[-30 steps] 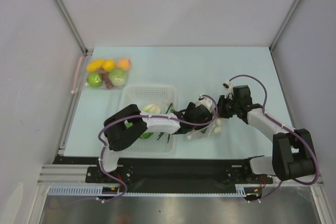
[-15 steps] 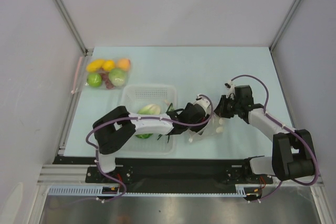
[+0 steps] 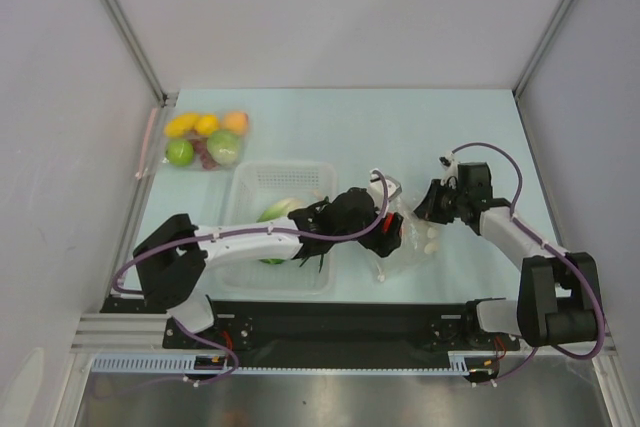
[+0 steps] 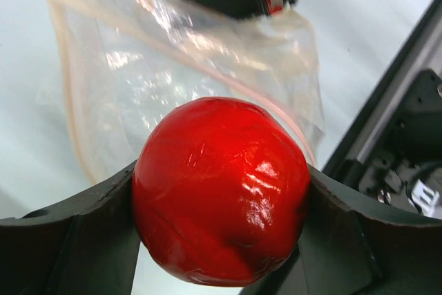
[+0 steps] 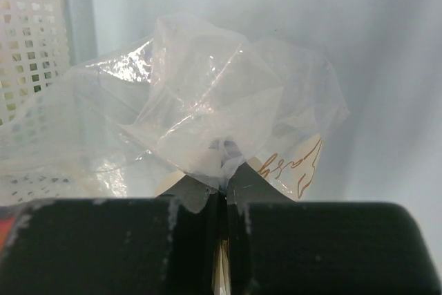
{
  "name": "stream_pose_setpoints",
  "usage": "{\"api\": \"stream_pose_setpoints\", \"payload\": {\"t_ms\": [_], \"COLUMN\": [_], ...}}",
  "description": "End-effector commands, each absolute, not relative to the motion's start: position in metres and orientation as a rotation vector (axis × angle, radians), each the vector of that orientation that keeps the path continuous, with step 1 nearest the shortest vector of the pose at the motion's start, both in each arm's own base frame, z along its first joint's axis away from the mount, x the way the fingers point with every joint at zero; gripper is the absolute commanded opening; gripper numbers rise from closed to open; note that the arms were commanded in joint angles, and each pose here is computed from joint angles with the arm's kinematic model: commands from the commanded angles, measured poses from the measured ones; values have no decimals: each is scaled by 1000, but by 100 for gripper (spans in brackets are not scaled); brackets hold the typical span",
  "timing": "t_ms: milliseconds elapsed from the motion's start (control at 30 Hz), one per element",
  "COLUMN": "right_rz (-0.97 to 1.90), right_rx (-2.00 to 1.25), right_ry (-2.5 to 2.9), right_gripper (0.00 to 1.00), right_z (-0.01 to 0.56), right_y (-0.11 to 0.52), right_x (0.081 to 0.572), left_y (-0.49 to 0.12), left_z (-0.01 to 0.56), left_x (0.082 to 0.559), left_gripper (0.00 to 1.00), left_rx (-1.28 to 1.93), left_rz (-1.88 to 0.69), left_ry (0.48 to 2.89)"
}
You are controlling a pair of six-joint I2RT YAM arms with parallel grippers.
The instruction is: Open the zip-top bag and remove the fake food
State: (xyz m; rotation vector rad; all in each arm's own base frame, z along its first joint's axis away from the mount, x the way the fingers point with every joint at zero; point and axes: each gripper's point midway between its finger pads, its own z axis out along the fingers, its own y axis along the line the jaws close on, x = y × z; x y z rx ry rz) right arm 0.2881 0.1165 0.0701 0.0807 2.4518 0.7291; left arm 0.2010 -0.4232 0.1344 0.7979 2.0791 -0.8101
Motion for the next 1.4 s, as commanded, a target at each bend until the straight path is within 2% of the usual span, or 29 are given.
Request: {"api": "stream_pose_setpoints", "payload": {"t_ms": [0, 233, 367, 533, 700, 900, 1233, 1300, 1367], "right_rz": [721, 716, 713, 718, 712, 716, 713, 715, 716], "right_rx": [64, 77, 85, 87, 88, 92, 95, 95, 97], "right_ry": [2404, 2402, 2401, 2398, 2396, 2399, 2405, 2407, 2409], "right_gripper": [0, 0, 0, 0, 0, 0, 0, 0, 0], "right_z": [83, 83, 83, 84, 85, 84, 82, 82, 82], "right_y": [113, 110, 108, 107, 106, 107, 106, 107, 107], "right_x": [293, 294, 294, 295, 294, 295, 296, 296, 296], "left_y": [-416, -386, -368, -332, -262, -208, -198, -199, -202], "left_z": [147, 164, 178, 210, 195, 150, 121, 116, 116], "left_x": [176, 147, 122, 137, 188, 199, 182, 180, 179], "left_gripper": [0, 0, 0, 0, 0, 0, 0, 6, 30], "left_rx": [899, 1007, 1077, 922, 613, 474, 482, 493, 503], "left_rz": [-897, -949, -1062, -1072, -820, -517, -499, -496, -501], "left_ry": [2068, 2059, 2034, 2006, 2121, 2287, 2358, 2373, 2370]}}
